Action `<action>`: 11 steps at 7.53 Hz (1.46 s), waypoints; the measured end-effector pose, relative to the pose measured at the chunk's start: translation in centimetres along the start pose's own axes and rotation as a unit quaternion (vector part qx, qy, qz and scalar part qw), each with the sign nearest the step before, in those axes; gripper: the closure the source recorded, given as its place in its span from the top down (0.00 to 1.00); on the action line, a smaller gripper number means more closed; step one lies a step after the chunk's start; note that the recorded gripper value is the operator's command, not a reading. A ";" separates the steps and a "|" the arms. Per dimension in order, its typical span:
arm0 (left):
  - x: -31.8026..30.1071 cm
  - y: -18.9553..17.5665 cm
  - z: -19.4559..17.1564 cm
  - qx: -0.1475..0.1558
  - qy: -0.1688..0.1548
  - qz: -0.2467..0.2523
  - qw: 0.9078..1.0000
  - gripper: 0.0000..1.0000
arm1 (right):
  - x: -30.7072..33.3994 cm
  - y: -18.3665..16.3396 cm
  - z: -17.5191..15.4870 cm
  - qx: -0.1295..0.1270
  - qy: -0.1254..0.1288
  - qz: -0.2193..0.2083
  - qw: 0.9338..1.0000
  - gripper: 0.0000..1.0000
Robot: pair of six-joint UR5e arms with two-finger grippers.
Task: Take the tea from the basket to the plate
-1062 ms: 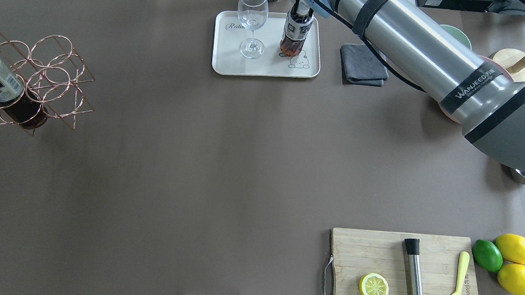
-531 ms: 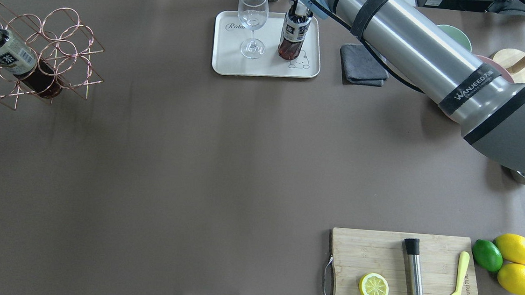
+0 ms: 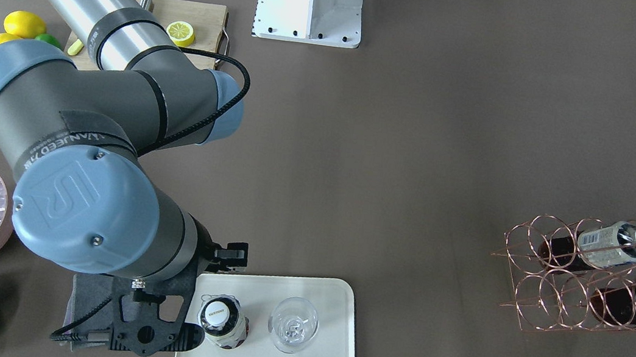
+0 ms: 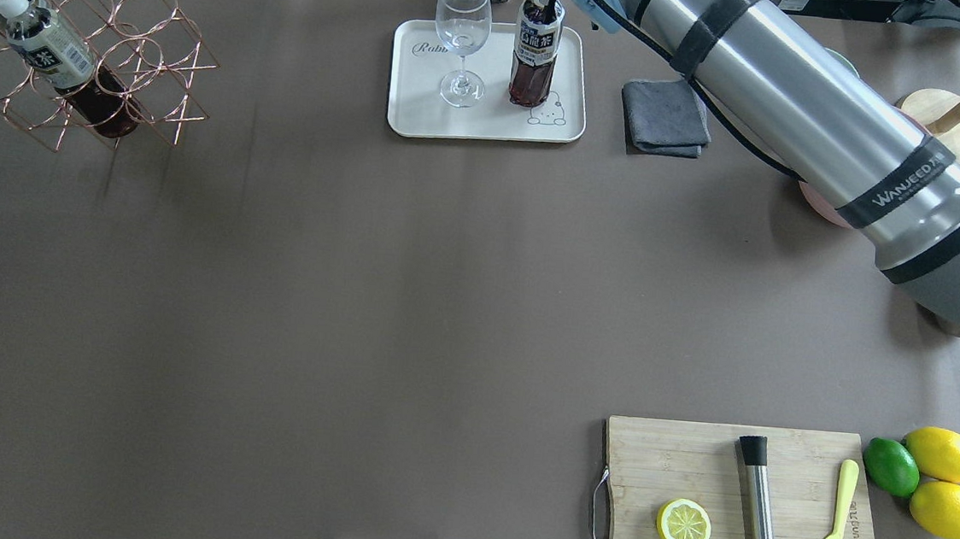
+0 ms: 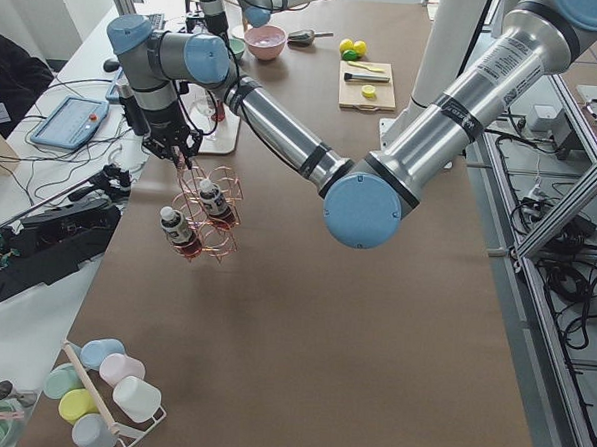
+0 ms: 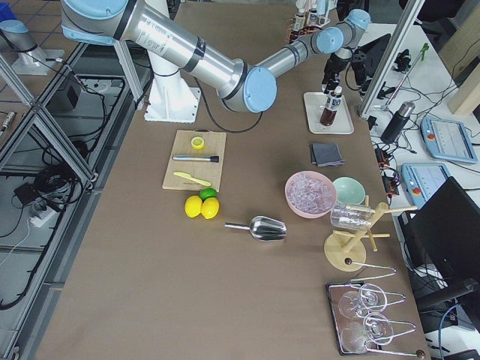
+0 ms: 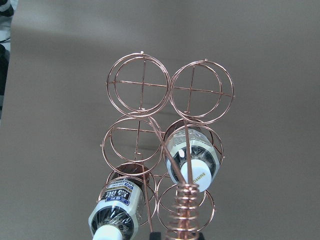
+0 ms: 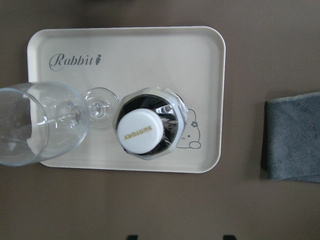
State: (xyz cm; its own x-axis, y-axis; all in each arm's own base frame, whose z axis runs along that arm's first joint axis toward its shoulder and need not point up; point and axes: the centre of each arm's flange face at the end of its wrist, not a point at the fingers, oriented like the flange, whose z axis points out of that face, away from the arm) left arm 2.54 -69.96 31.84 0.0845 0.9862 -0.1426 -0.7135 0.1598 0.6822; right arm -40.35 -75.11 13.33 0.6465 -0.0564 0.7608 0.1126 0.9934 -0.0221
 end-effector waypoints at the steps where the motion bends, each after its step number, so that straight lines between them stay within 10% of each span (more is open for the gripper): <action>1: -2.0 -0.2 0.6 0.007 -0.023 0.027 0.999 0.00 | 2.4 1.3 -0.5 -0.002 0.004 -0.007 1.000 0.70; 8: -8.4 0.4 3.3 -0.001 -0.048 0.053 0.997 0.00 | 30.1 21.9 2.0 -0.023 0.076 -0.088 0.993 1.00; 11: -9.0 1.2 4.4 -0.005 -0.037 0.037 0.999 0.00 | 46.9 28.1 1.1 -0.024 0.095 -0.031 0.995 1.00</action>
State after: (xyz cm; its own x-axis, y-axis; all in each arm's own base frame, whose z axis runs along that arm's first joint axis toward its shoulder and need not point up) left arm 4.00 -78.50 37.13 0.0815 0.9959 -0.0387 -0.7265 0.0859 0.6818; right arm -7.70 -49.71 49.10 0.7677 -0.1392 0.6255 0.1894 0.9818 -0.0140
